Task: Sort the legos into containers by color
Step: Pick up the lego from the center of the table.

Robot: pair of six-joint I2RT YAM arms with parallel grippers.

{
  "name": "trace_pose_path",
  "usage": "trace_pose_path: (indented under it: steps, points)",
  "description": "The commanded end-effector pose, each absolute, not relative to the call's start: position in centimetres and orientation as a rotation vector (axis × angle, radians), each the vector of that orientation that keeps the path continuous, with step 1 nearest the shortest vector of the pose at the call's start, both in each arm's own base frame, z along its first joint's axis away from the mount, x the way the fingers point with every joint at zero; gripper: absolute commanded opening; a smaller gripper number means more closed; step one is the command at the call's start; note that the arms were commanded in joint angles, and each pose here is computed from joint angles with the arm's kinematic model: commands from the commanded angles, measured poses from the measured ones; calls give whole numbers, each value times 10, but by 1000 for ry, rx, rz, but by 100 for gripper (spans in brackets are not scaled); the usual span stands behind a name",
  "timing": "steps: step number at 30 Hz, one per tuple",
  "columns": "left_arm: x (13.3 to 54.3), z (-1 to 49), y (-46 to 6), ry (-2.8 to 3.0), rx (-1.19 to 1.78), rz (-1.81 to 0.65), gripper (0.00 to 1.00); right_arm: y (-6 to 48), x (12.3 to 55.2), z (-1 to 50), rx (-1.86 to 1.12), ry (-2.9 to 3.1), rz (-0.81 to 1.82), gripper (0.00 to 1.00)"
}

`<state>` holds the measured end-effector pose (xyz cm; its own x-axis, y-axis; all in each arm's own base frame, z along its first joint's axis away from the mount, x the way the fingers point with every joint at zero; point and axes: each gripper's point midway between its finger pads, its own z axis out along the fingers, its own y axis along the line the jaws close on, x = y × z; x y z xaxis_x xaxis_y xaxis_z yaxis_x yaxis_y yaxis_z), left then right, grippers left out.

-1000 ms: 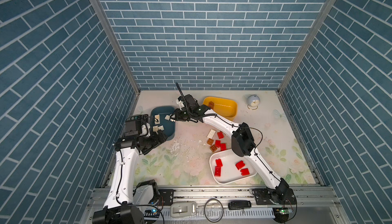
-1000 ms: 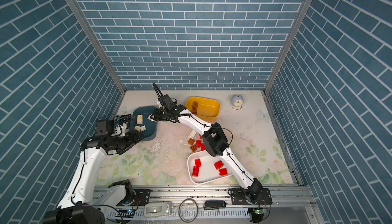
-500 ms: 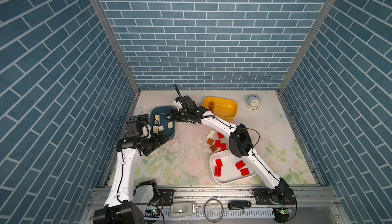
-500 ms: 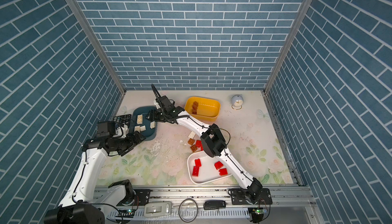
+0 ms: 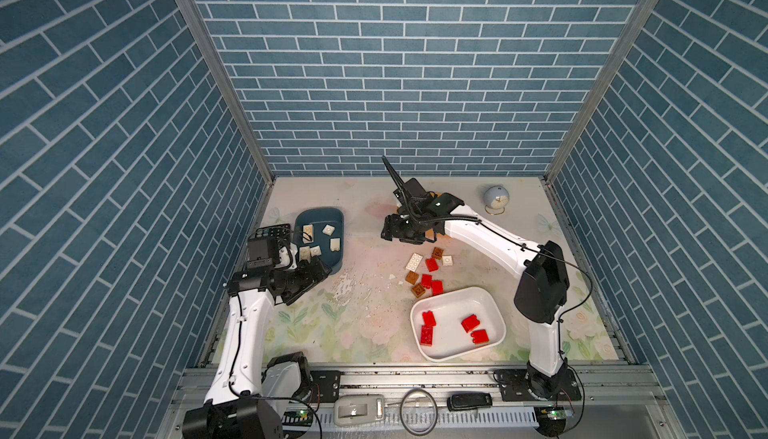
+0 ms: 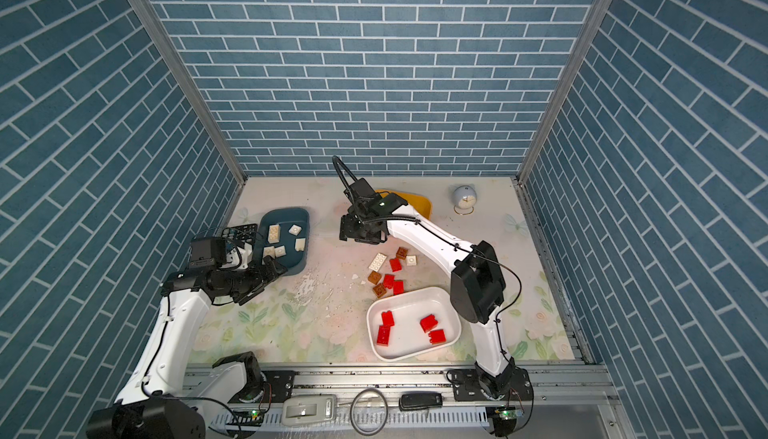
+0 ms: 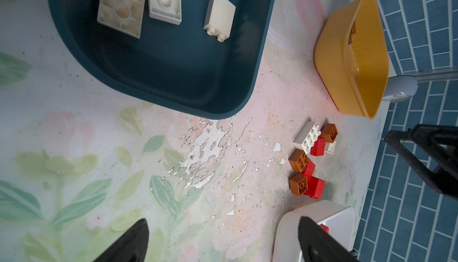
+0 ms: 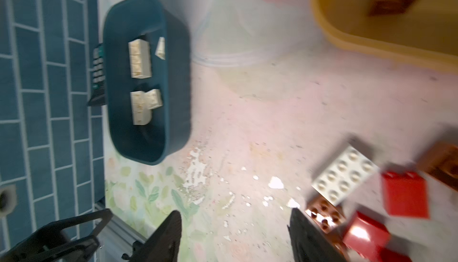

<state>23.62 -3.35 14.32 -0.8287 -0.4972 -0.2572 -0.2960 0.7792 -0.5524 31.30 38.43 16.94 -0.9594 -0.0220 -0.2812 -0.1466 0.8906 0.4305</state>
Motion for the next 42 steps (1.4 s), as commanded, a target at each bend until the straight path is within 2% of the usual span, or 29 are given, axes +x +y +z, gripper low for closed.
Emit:
trace_pose_path:
  steps: [1,9,21,23,33,38,42]
  points:
    - [238,144,-33,2580,-585,-716,96,330,299,131,131,2917,343,70]
    - [238,143,-35,2588,-569,-721,96,325,307,94,317,2966,271,74]
    - [237,137,-35,2598,-570,-718,96,331,317,48,366,3036,198,63]
    - [237,137,-35,2598,-569,-719,96,332,317,32,367,3062,159,59]
    - [237,135,-34,2605,-568,-712,96,324,318,16,326,3074,27,38]
    - [236,134,-34,2606,-570,-712,95,322,325,27,267,3036,0,25]
    - [237,135,-33,2610,-569,-708,95,324,335,53,182,2976,34,24]
